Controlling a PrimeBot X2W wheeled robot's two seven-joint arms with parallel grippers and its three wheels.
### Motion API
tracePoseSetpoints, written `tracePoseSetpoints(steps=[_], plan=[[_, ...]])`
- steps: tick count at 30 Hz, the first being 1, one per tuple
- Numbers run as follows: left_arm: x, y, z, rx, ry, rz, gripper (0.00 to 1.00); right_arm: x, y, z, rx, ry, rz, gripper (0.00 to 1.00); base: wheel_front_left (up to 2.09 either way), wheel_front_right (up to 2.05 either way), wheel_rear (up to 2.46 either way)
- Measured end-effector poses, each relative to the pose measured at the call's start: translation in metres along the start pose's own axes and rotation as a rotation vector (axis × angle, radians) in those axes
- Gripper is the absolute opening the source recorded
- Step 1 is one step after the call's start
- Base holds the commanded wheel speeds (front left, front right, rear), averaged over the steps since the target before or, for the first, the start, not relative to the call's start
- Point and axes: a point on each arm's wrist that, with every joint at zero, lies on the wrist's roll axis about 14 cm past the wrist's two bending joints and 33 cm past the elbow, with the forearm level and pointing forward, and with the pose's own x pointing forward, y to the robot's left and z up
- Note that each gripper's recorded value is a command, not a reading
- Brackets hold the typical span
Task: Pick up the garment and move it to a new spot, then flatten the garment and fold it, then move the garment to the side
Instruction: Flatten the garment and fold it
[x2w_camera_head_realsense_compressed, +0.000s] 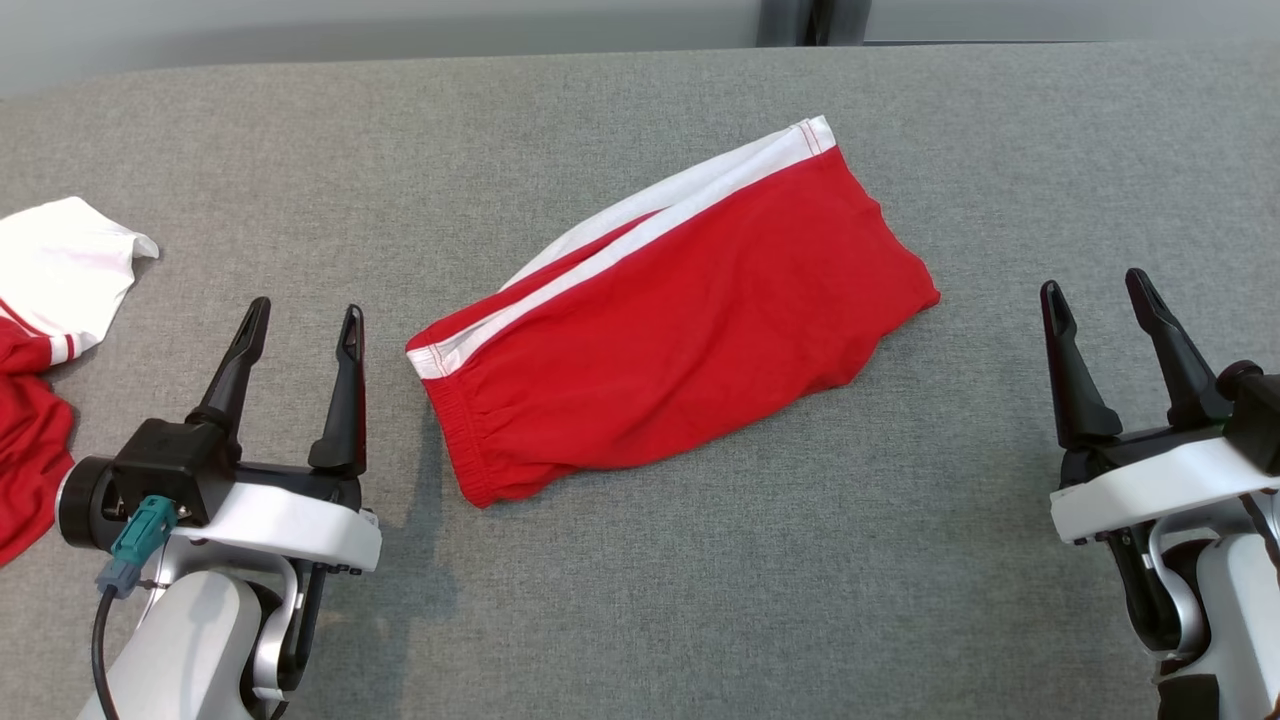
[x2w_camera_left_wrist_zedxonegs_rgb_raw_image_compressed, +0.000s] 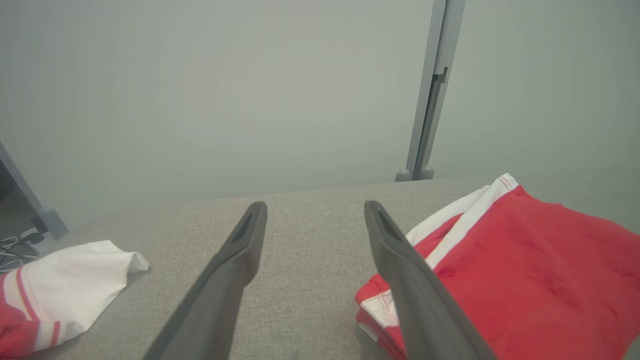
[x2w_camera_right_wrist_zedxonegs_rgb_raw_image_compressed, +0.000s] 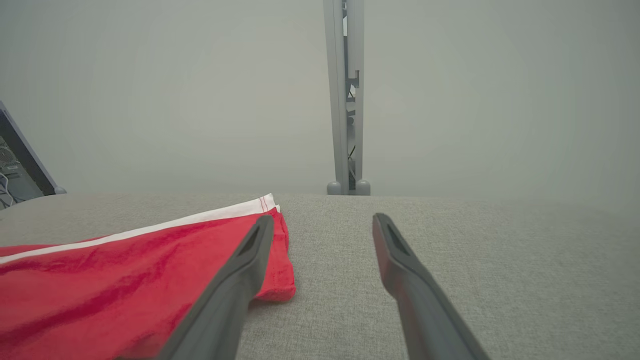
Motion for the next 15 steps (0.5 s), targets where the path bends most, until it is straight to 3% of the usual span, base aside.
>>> tracePoseSetpoints(steps=[10,15], plan=[[0.003,0.002,-0.002,-0.002,0.006,0.004,1.00,0.009,0.001,-0.003,0.016,0.017,0.000,1.00,0.00,0.00,0.00],[0.004,0.001,-0.010,-0.011,0.025,0.003,1.00,0.026,0.004,-0.025,0.021,0.102,0.022,1.00,0.00,0.00,0.00]])
